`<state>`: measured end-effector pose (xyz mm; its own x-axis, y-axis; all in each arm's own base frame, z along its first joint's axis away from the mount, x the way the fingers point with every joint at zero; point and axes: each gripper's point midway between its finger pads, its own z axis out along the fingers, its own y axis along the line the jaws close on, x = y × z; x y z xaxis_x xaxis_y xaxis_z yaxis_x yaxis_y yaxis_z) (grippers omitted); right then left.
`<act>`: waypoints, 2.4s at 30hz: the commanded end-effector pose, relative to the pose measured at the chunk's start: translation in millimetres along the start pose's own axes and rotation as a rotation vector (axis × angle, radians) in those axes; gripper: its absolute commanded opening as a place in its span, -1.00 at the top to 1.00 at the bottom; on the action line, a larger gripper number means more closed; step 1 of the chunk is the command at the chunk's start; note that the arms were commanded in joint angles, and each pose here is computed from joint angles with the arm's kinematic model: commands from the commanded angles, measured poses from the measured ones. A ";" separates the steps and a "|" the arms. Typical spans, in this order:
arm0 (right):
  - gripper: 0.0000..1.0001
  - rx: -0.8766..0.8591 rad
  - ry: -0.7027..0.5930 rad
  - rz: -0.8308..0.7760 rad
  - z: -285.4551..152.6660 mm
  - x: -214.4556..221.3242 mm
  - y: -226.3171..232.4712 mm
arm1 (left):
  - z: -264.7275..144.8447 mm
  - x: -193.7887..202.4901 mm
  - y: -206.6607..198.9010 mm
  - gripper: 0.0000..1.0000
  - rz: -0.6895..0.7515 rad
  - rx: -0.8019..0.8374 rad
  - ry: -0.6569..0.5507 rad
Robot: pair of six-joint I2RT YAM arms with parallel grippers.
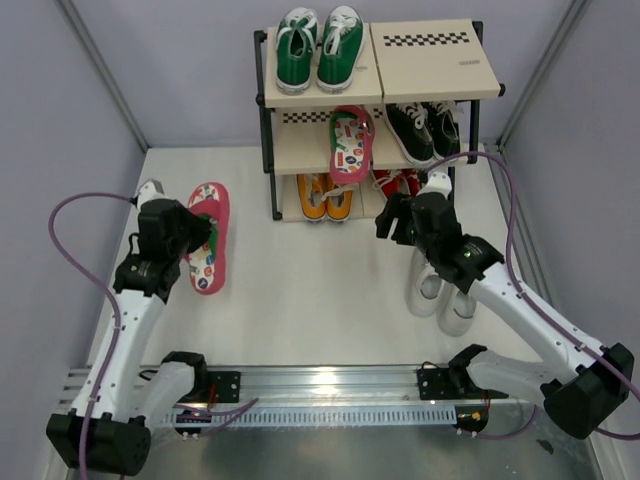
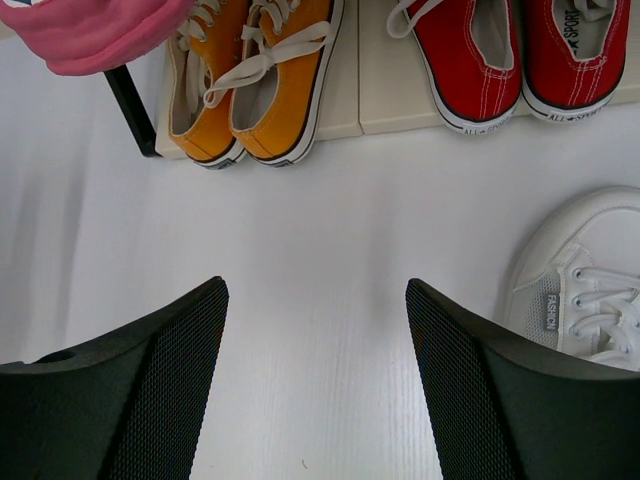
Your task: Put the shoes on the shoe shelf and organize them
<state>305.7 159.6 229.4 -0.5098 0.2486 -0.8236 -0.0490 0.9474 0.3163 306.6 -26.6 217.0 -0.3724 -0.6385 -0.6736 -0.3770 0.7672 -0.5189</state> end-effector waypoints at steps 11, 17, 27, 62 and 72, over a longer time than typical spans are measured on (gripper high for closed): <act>-0.53 0.011 -0.077 0.069 -20.7 -17.0 -6.0 | -58.8 -30.1 -164.9 1.00 0.002 0.454 -0.093; -0.53 0.044 -0.101 0.074 -27.9 -18.2 -16.8 | -49.3 -31.2 -210.7 1.00 0.015 0.496 -0.117; -0.53 0.054 -0.121 0.062 -30.2 -19.6 -21.0 | -41.3 -50.6 -267.4 1.00 -0.019 0.559 -0.197; -0.54 -0.052 -0.110 0.022 -19.8 -19.4 1.4 | 27.9 -42.7 -332.9 1.00 -0.097 0.589 -0.244; -0.54 -0.050 -0.112 0.022 -19.6 -18.5 0.3 | 34.2 -43.7 -342.5 1.00 -0.073 0.603 -0.258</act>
<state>294.3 149.3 246.1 -0.4427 0.2825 -0.8510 -0.0667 0.9360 0.3455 475.7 -259.9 337.5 -0.2597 -0.6512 -0.7131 0.0600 0.7261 -0.6850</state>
